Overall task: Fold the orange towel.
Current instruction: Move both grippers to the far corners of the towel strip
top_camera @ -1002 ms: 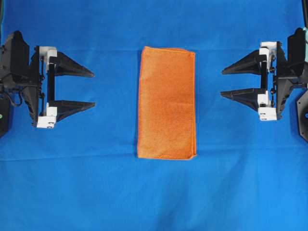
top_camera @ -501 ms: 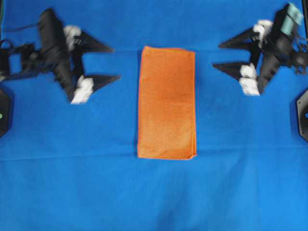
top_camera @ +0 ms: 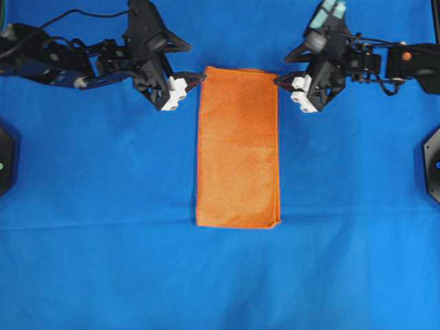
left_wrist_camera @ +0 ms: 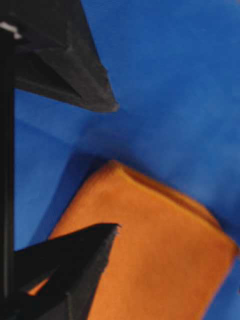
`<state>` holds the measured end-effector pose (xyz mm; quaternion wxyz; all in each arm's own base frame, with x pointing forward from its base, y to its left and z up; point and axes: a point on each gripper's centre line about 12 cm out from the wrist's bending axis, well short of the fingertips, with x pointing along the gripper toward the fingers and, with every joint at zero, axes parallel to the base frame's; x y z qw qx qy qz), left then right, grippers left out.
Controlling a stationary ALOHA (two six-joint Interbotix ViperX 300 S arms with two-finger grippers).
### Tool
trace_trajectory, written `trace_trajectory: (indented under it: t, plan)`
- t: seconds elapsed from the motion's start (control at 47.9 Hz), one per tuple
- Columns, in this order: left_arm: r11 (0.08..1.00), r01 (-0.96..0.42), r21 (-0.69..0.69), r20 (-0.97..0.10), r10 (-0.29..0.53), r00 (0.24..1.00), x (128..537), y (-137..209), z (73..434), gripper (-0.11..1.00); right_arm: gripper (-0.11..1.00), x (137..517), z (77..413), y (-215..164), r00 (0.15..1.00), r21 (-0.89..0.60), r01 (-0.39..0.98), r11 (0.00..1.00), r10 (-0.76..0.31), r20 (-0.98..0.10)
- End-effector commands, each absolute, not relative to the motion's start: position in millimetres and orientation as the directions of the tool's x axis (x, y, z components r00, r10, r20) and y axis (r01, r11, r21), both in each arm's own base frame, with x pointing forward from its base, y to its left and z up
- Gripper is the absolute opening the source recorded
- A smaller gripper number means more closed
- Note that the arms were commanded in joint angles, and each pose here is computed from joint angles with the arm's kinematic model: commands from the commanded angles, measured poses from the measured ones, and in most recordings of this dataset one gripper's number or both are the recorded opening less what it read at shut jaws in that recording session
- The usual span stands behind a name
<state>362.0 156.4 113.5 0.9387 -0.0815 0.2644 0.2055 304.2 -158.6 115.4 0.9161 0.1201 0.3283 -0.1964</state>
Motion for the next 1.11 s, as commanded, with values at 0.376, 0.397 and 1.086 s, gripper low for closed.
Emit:
trace_trajectory:
  t: [0.376, 0.397, 1.086]
  plan:
    - [0.899, -0.437, -0.015, -0.575, 0.35, 0.74, 379, 176, 76, 0.83, 0.65, 311, 88, -171, 0.674, 0.102, 0.457, 0.884, -0.269, -0.688]
    - [0.9, -0.436, -0.012, -0.578, 0.349, 0.737, 379, 176, 75, 0.82, 0.64, 311, 87, -170, 0.671, 0.101, 0.456, 0.884, -0.268, -0.691]
    - [0.918, -0.394, 0.037, -0.592, 0.338, 0.732, 378, 171, 74, 0.04, 0.04, 320, 92, -155, 0.694, 0.107, 0.417, 0.903, -0.24, -0.678]
